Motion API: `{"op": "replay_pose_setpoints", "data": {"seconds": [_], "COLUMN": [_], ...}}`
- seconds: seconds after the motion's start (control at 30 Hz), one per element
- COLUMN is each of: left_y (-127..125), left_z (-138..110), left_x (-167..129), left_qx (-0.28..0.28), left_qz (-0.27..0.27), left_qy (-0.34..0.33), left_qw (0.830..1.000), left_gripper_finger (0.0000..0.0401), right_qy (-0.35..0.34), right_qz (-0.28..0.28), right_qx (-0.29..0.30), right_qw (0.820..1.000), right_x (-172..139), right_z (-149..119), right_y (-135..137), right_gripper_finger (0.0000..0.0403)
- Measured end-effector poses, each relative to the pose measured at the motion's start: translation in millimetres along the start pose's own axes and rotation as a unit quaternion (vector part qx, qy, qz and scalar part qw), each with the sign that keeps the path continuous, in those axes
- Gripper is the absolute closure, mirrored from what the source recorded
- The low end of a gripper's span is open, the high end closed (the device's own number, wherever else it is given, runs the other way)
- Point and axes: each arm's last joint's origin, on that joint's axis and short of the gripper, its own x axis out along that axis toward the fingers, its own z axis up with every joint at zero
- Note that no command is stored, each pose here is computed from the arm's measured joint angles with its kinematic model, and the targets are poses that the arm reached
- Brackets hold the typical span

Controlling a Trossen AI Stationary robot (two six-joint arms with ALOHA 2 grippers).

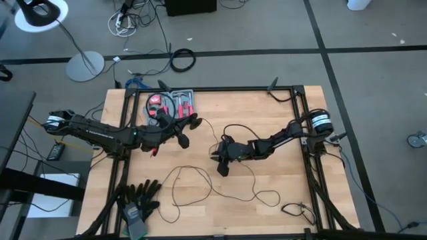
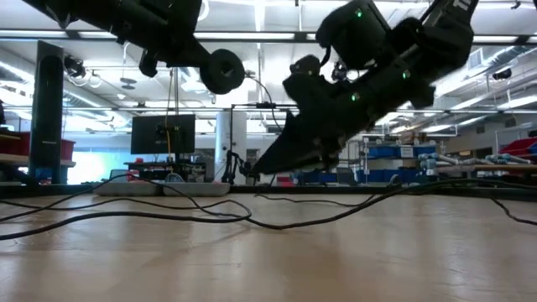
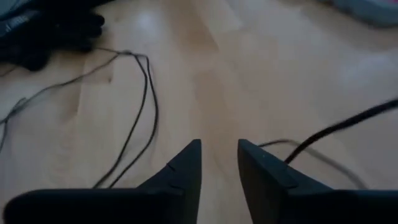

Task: Coil cords
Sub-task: Coil the black wire onto the spool

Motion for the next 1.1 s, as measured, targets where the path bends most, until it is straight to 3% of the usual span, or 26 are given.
{"op": "replay_pose_setpoints", "data": {"seconds": [0.2,0.37,0.63,0.8,1.1], "left_y": [1,1,8,18,14], "left_z": [-3,-4,-49,-66,-60], "left_x": [0,1,1,-6,-4], "left_qx": [0.010,-0.001,-0.103,-0.139,-0.102], "left_qz": [0.014,0.014,-0.047,-0.071,-0.071], "left_qy": [0.008,0.006,-0.044,-0.086,-0.098], "left_qw": [1.000,1.000,0.993,0.984,0.987], "left_gripper_finger": [0.0401,0.0401,0.0401,0.0401,0.0401], "right_qy": [0.012,-0.028,-0.045,-0.068,-0.128], "right_qz": [-0.019,-0.035,-0.101,-0.097,-0.080], "right_qx": [-0.005,-0.015,-0.062,-0.055,-0.058], "right_qw": [1.000,0.999,0.992,0.991,0.987], "right_x": [-35,-68,-94,-87,-56], "right_z": [32,61,75,66,60], "right_y": [-8,-12,-17,-19,-18], "right_gripper_finger": [0.0282,0.0286,0.0290,0.0290,0.0290]}}
